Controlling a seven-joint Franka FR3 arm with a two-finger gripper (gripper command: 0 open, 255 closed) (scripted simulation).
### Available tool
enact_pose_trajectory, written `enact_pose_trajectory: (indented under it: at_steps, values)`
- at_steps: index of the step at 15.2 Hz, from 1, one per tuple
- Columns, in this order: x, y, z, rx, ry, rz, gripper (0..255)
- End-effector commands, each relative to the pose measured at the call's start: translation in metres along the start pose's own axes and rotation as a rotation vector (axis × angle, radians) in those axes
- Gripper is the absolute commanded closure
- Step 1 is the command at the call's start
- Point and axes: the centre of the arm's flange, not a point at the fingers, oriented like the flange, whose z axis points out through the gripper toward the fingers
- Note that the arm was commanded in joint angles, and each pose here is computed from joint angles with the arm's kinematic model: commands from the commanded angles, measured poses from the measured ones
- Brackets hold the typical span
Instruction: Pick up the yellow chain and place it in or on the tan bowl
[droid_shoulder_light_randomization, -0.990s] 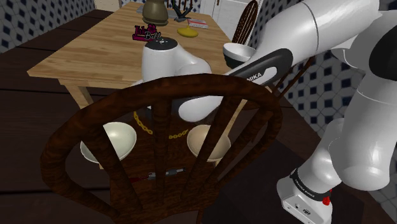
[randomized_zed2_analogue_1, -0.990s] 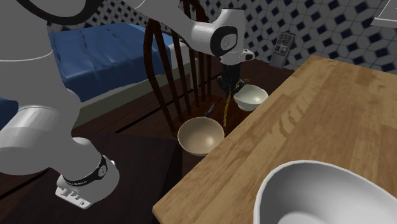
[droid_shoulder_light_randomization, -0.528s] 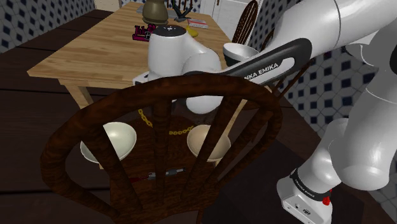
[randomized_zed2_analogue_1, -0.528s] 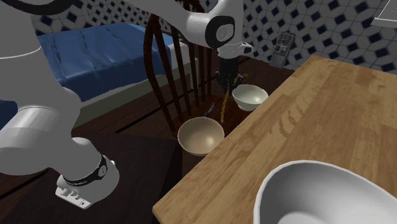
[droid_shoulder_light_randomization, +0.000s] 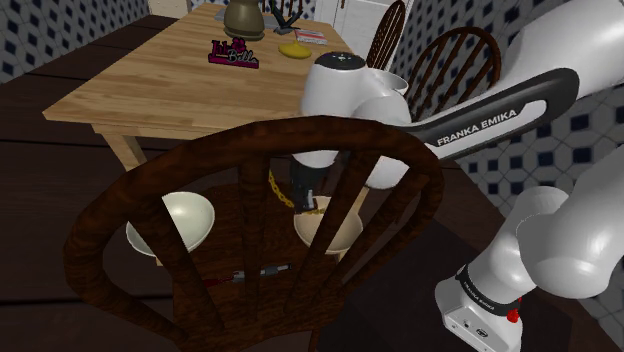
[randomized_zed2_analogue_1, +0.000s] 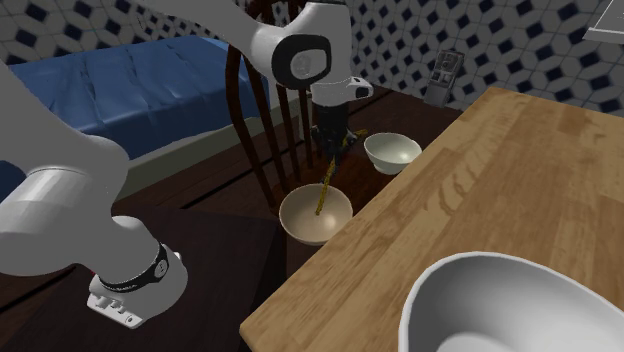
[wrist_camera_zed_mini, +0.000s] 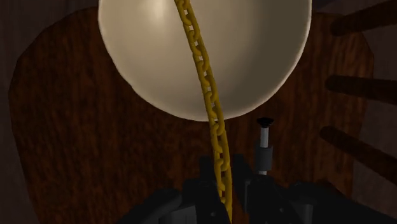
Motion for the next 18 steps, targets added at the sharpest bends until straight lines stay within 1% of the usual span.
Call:
enact_pose_trajectory:
  at_steps: [1,6,18]
  values:
    - [-0.023,-0.014,-0.001,-0.003,0.001,-0.013,255]
    - [-0.087,-0.034,-0.004,-0.003,0.001,-0.013,255]
    - [-0.09,-0.04,0.059,-0.003,0.001,-0.013,255]
